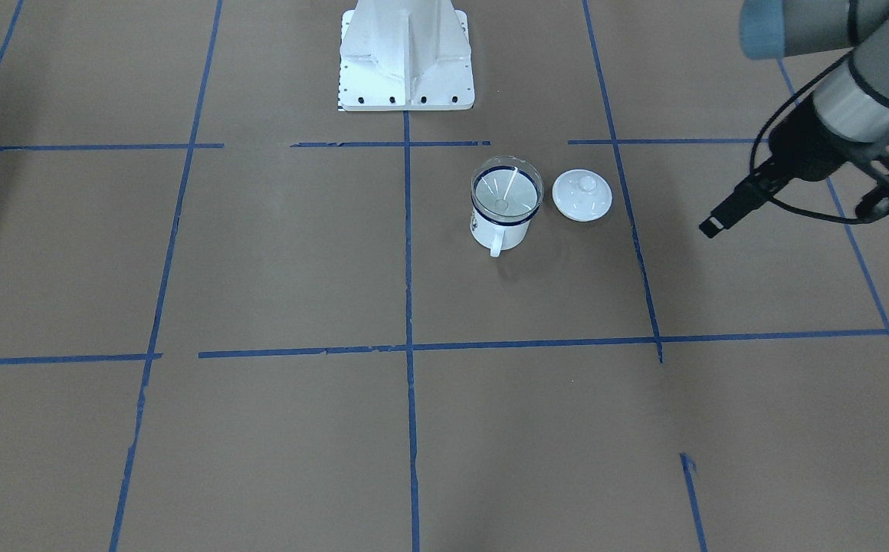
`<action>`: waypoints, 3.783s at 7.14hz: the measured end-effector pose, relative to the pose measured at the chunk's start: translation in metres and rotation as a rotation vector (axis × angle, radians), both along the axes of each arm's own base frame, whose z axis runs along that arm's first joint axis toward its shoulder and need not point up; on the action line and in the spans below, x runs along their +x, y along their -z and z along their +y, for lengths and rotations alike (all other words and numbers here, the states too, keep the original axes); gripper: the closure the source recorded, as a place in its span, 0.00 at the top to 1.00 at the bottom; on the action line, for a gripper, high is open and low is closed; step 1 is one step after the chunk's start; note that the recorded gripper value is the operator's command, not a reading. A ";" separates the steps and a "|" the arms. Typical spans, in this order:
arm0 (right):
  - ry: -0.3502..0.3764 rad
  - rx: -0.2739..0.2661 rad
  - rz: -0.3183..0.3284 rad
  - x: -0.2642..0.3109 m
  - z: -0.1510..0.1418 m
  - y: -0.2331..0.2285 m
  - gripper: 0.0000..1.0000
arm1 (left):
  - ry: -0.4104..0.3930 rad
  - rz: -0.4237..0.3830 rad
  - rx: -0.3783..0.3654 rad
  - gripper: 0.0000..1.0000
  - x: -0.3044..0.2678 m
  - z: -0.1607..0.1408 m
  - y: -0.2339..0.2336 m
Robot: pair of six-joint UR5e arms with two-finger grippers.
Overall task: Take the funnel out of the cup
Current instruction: 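Move the left gripper over the clear funnel in the white mug, then close the left gripper on the funnel's stem, then lift the funnel up out of the mug with the left gripper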
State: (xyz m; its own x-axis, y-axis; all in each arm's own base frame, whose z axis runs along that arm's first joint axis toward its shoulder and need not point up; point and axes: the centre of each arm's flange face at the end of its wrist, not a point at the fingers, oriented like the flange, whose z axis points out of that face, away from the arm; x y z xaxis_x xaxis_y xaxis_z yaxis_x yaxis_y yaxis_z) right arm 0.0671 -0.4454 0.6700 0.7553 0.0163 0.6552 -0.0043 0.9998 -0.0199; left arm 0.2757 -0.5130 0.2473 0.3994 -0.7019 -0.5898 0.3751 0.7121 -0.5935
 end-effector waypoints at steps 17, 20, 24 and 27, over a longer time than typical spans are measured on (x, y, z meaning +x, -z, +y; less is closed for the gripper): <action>0.000 0.000 0.000 0.000 0.000 0.000 1.00 | 0.052 -0.193 -0.090 0.00 0.214 0.065 0.088; 0.000 0.000 0.000 0.000 0.000 0.000 1.00 | 0.146 -0.109 -0.034 0.00 0.137 0.047 0.133; 0.000 0.000 0.000 0.000 0.000 0.000 1.00 | 0.330 -0.009 0.108 0.00 0.052 -0.006 0.156; 0.000 -0.001 0.000 0.000 0.000 -0.001 1.00 | 0.495 0.196 0.290 0.00 0.048 -0.046 0.077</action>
